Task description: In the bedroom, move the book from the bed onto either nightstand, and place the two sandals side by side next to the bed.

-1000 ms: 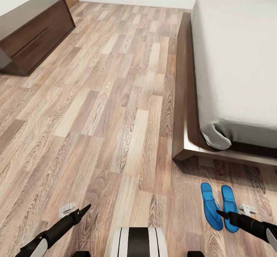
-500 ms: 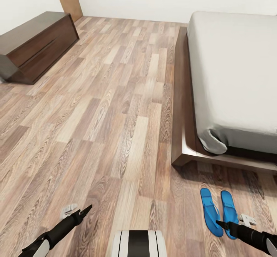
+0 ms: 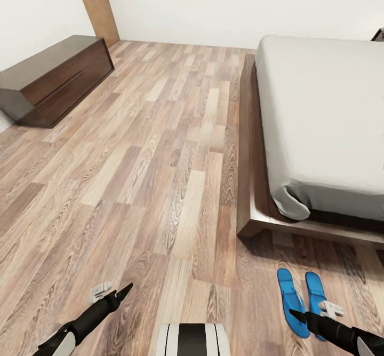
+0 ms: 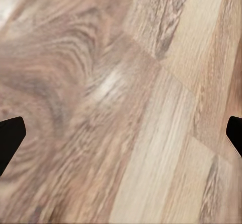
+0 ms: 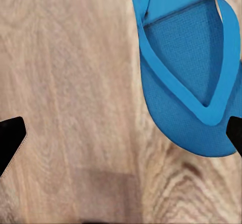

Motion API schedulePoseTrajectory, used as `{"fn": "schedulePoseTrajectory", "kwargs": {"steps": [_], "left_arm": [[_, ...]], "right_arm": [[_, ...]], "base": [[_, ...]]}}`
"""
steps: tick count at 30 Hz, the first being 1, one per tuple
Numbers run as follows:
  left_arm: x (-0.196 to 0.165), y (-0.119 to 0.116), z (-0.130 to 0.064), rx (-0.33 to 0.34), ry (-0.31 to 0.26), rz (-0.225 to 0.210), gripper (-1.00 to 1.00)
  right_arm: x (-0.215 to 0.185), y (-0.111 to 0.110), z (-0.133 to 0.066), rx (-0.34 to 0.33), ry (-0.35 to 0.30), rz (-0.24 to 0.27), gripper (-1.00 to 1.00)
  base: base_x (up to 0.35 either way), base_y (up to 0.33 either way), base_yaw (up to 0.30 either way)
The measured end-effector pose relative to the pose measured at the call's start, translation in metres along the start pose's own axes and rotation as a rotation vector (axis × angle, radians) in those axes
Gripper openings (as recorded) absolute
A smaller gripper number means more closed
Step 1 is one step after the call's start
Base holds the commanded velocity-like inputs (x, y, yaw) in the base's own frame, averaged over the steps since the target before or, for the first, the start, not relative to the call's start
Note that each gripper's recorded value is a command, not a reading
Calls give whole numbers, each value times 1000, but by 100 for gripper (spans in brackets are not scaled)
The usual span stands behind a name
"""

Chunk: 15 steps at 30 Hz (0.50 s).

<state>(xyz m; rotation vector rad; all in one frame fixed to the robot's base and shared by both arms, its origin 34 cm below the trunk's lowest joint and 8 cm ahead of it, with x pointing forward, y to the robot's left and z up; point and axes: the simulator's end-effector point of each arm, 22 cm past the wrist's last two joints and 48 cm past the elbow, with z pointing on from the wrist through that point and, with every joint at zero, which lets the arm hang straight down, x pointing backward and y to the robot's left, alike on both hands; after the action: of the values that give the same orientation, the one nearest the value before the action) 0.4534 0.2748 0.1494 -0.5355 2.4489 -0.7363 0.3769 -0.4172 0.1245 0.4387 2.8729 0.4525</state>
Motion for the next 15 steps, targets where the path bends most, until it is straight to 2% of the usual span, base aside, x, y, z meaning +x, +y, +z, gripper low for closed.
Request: {"fn": "schedulePoseTrajectory", "kwargs": {"steps": [9,13,15], "left_arm": [[-5,-5,-5,2,-18,0,100],[-9,-5,-8,-3,-45,20,100],[-6,-2,-12,-14,-54,29,100]], "right_arm": [[-5,4,-7,-4,-23,1,100],[7,2,-10,1,-23,11,100],[11,1,-11,6,-47,-1,100]], "base": [[0,0,0],[0,0,0],[0,0,0]]}}
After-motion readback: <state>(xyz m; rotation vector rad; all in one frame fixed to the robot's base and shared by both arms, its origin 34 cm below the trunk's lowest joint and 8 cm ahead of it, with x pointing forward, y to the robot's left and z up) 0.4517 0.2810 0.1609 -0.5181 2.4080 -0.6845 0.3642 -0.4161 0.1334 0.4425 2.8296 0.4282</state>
